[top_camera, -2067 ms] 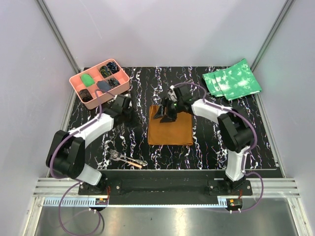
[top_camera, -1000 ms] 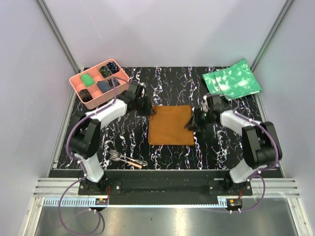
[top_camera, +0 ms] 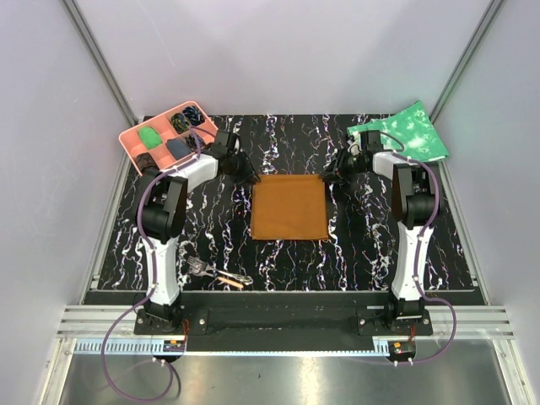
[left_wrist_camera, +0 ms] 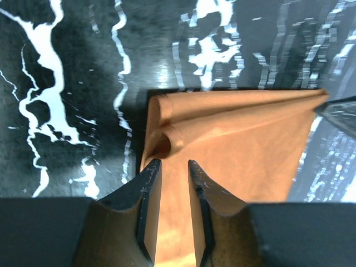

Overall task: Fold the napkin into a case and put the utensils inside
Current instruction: Smooth out the square-folded napkin at the center of the board.

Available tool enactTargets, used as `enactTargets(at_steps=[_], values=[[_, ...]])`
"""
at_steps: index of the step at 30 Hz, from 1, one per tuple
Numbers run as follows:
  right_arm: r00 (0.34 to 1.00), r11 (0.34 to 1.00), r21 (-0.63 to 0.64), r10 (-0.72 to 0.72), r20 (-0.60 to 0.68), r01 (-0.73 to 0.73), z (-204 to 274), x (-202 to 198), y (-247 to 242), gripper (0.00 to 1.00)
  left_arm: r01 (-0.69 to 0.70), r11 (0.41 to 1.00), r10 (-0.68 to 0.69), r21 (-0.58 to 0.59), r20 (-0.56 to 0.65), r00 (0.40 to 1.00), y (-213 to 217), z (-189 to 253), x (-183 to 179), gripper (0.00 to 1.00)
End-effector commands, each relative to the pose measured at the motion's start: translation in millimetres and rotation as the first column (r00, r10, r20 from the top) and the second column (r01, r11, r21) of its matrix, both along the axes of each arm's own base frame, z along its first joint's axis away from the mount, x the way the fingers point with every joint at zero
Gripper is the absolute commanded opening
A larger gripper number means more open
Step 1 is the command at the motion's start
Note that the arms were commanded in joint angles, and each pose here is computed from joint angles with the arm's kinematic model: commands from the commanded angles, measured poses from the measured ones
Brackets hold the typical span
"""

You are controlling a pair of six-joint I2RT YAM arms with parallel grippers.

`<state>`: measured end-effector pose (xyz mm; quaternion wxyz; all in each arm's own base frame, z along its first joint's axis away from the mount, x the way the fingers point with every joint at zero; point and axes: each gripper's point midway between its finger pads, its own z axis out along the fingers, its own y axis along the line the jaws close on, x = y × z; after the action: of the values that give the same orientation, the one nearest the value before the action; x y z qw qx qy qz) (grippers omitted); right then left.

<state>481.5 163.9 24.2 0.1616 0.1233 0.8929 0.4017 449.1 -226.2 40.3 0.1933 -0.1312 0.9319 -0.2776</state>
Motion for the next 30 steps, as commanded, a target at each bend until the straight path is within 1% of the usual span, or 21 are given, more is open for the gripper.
enactTargets(at_steps=[1, 2, 6, 11, 16, 17, 19, 21, 22, 23, 25, 27, 28, 30], values=[[0.993, 1.0, -0.01, 0.006, 0.117, -0.005, 51, 2, -2, 0.37, 0.027, 0.995, -0.011, -0.098, 0.159, 0.987, -14, 66, 23, 0.29], [0.991, 1.0, -0.004, 0.004, 0.134, -0.004, 62, 1, -2, 0.37, 0.022, 0.995, -0.006, -0.098, 0.155, 0.988, -14, 64, 25, 0.29], [0.991, 1.0, 0.023, 0.009, 0.131, -0.012, 70, -6, 2, 0.38, 0.013, 0.993, 0.0, -0.115, 0.112, 0.994, -18, 46, 29, 0.27], [0.994, 0.998, 0.053, 0.016, 0.106, -0.022, 57, -3, 7, 0.37, -0.003, 0.995, 0.012, -0.102, 0.086, 0.996, -15, 27, 34, 0.26], [0.997, 0.998, 0.059, 0.006, 0.08, -0.01, 33, 13, 9, 0.33, -0.001, 0.997, 0.009, -0.079, 0.09, 0.996, -12, 21, 48, 0.25], [0.996, 0.998, 0.059, 0.003, 0.092, -0.009, 34, 19, 8, 0.33, -0.004, 0.997, 0.01, -0.075, 0.081, 0.997, -11, 16, 49, 0.25], [0.996, 0.999, 0.041, -0.005, 0.087, 0.001, 23, 25, 6, 0.33, -0.021, 0.998, 0.026, -0.062, 0.078, 0.997, -4, 12, 54, 0.25], [0.995, 0.999, 0.037, -0.006, 0.1, 0.002, 22, 34, 6, 0.33, -0.03, 0.998, 0.033, -0.048, 0.064, 0.997, 1, 3, 57, 0.25], [0.997, 0.999, 0.036, -0.005, 0.078, 0.002, 14, 34, 6, 0.33, -0.032, 0.998, 0.035, -0.044, 0.057, 0.998, 4, -1, 57, 0.25], [0.996, 0.999, 0.038, 0.0, 0.094, -0.004, 18, 40, 8, 0.33, -0.034, 0.999, 0.036, -0.037, 0.046, 0.998, 6, -7, 57, 0.25], [0.997, 0.999, 0.037, 0.001, 0.083, -0.004, 13, 42, 8, 0.32, -0.027, 1.0, 0.028, -0.012, 0.039, 0.999, 8, -13, 56, 0.25], [0.994, 1.0, 0.018, -0.001, 0.106, -0.001, 20, 49, 5, 0.33, -0.023, 1.0, 0.023, 0.006, 0.026, 0.999, 11, -20, 54, 0.25], [0.995, 1.0, 0.004, 0.0, 0.098, 0.0, 24, 47, 4, 0.33, -0.023, 1.0, 0.023, 0.016, 0.02, 1.0, 12, -24, 52, 0.25], [0.991, 0.999, -0.044, -0.007, 0.135, 0.013, 39, 54, -2, 0.34, -0.013, 0.999, 0.013, 0.029, 0.021, 1.0, 14, -25, 50, 0.26]])
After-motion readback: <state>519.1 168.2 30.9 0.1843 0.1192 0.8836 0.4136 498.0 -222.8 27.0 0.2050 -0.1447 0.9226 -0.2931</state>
